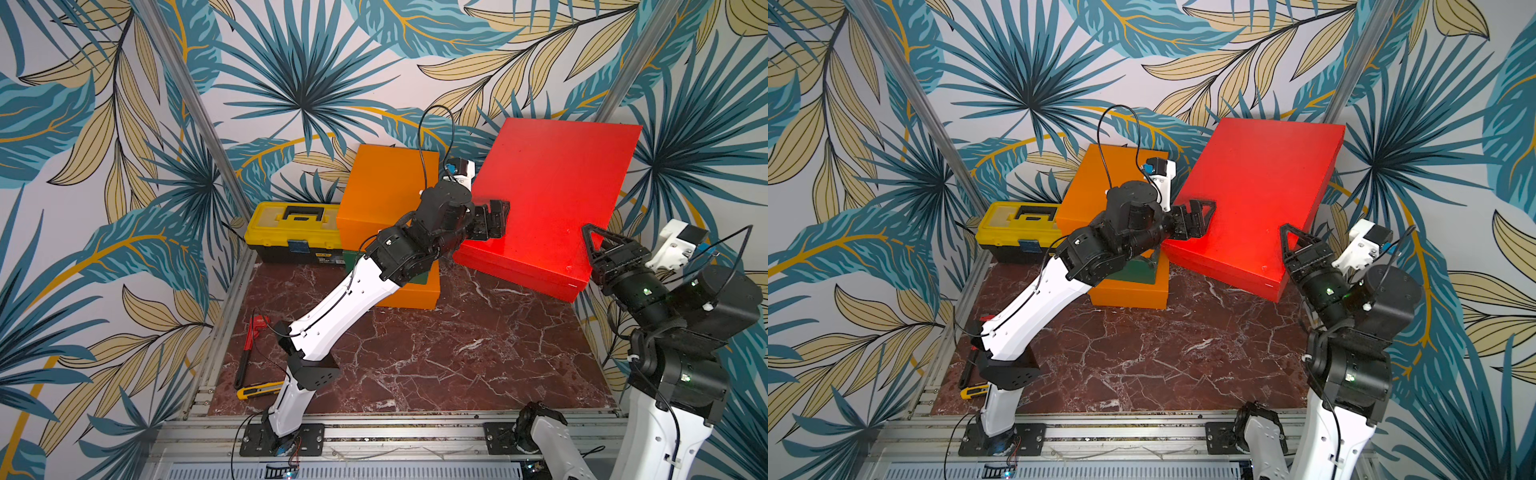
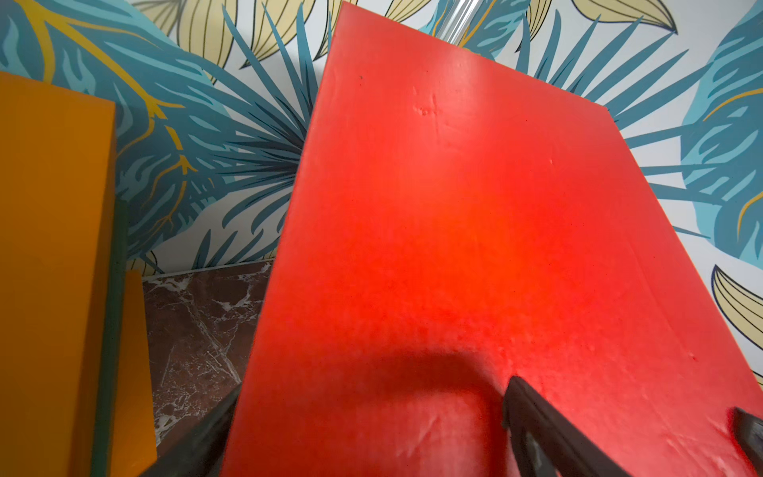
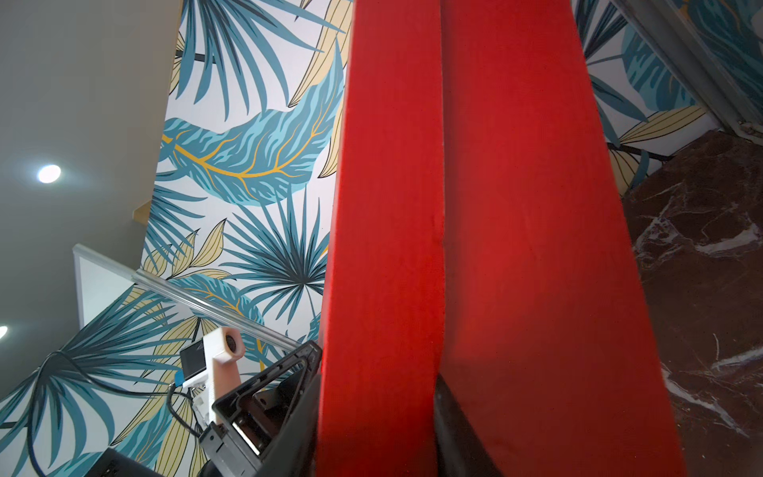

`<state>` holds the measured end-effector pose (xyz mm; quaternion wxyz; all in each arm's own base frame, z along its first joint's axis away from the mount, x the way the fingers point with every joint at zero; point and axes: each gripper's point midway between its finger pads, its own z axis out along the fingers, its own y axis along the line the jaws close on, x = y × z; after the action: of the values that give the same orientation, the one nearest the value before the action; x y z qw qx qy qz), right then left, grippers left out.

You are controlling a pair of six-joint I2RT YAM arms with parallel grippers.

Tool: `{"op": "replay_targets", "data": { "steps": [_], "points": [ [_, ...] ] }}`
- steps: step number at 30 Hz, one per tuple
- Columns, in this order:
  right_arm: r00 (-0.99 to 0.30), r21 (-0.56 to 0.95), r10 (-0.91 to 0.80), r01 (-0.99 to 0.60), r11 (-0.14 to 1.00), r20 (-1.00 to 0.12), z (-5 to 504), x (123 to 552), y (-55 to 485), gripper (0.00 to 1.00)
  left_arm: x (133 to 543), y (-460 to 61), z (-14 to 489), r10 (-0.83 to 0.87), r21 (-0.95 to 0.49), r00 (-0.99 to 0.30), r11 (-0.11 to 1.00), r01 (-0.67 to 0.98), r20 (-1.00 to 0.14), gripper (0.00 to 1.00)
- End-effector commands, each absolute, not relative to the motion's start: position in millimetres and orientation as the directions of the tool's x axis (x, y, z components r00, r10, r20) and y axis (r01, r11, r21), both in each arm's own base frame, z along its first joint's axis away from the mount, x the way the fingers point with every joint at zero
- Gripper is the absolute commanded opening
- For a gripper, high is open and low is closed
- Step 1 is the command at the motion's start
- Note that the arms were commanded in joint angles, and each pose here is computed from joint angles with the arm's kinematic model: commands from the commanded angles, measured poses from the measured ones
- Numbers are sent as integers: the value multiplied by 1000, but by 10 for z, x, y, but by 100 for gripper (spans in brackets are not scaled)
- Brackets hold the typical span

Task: Stack the shoeboxes
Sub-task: Pick up the shoebox from the center of the board, then place the shoebox at the shoebox.

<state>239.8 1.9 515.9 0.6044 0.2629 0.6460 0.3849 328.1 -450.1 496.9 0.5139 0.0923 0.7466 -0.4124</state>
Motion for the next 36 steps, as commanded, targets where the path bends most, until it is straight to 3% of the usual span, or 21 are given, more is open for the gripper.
{"op": "replay_targets", "data": {
  "steps": [1,12,21,36],
  "points": [
    [-359,805,721,-307,508,-592,5241,2433,560,30,2082,-5081,5367,-167,-506,-477,300,809,-863,92],
    [-447,765,621,-388,514,-644,5376,2923,1135,29,2256,-4667,5651,-223,-427,-366,409,806,-904,92],
    [-503,753,560,-421,507,-658,5337,3507,1628,29,2835,-4028,5658,-273,-423,-324,574,701,-906,93],
    [-581,762,500,-417,495,-642,5044,4463,2282,29,3858,-3170,5573,-357,-484,-327,672,561,-875,93]
  ]
}}
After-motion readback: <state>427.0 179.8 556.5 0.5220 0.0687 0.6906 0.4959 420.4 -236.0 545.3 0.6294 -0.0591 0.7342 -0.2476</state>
